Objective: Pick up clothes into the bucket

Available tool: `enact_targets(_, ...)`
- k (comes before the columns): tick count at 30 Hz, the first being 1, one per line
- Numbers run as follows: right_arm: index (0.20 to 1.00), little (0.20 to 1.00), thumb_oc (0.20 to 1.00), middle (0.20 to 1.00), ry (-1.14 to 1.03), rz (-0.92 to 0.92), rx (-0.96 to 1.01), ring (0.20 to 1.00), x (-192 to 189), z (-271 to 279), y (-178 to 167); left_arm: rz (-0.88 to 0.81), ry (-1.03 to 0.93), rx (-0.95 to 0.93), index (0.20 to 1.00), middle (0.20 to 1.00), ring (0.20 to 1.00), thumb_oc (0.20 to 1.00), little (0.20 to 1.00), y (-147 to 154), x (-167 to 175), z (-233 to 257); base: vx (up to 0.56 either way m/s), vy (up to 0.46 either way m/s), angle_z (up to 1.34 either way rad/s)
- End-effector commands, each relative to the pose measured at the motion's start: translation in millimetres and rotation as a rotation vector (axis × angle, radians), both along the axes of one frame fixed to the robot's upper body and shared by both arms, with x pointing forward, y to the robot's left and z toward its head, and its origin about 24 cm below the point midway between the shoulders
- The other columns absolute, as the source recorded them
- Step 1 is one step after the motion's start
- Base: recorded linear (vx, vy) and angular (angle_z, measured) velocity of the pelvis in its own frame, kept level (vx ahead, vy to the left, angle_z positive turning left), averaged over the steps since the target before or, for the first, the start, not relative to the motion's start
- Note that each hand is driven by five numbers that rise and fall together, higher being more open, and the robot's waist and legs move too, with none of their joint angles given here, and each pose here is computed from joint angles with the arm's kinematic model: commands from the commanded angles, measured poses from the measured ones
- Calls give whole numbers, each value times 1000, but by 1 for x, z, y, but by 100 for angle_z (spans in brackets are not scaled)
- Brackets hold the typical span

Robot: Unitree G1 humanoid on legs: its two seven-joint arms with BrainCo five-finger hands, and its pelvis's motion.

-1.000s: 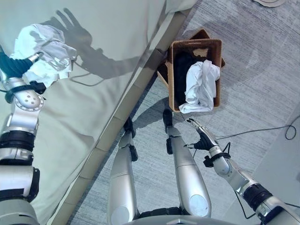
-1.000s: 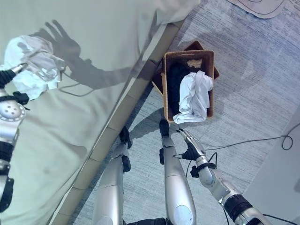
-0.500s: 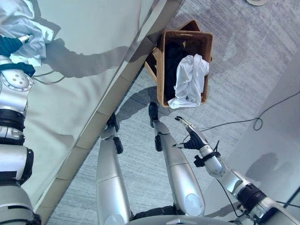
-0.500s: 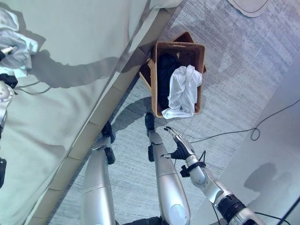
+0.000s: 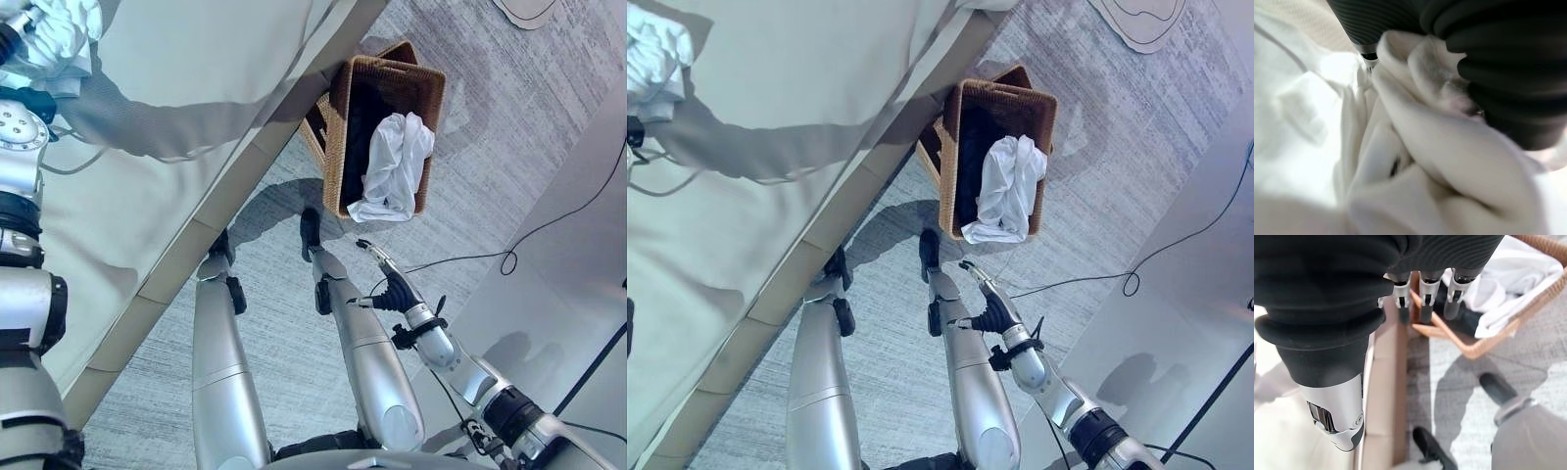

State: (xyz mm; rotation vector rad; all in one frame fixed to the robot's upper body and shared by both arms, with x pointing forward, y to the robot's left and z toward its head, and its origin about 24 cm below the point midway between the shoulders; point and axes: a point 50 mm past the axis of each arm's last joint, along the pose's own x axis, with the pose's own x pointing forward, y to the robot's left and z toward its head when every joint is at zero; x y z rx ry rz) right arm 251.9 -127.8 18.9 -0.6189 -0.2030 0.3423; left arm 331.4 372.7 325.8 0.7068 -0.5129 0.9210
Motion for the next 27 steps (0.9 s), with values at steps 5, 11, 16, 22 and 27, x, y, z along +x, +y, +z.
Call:
enact_targets(5,1000,1000,1000,1000,-23,33,50,1000,-13,4,2,-52,28,56,200,200,200,200,200,0,-9,-29,-20,3,7)
enact_targets(11,1000,1000,1000,1000,-32,3,19,1000,-8,6,-7,-201,-97,76,200,200,200,200,200,-23,-18,-33,-45,-47,10)
enact_targets(16,1000,1000,1000,1000,-63,-20,-26,1000,-2,17,-24,-420,-218,46,200,200,200,200,200,-44,-36,-38,-41,-35,12)
enact_targets(22,1000,1000,1000,1000,-135,-47,5,1000,1,44,-40,-633,-261,82,200,200,200,200,200,-70,-51,-38,39,-49,14)
enact_targets(27,1000,1000,1000,1000,-155,-21,162,1000,-2,64,-39,-827,-224,104,200,200,200,200,200,-96,-58,-46,89,-35,20)
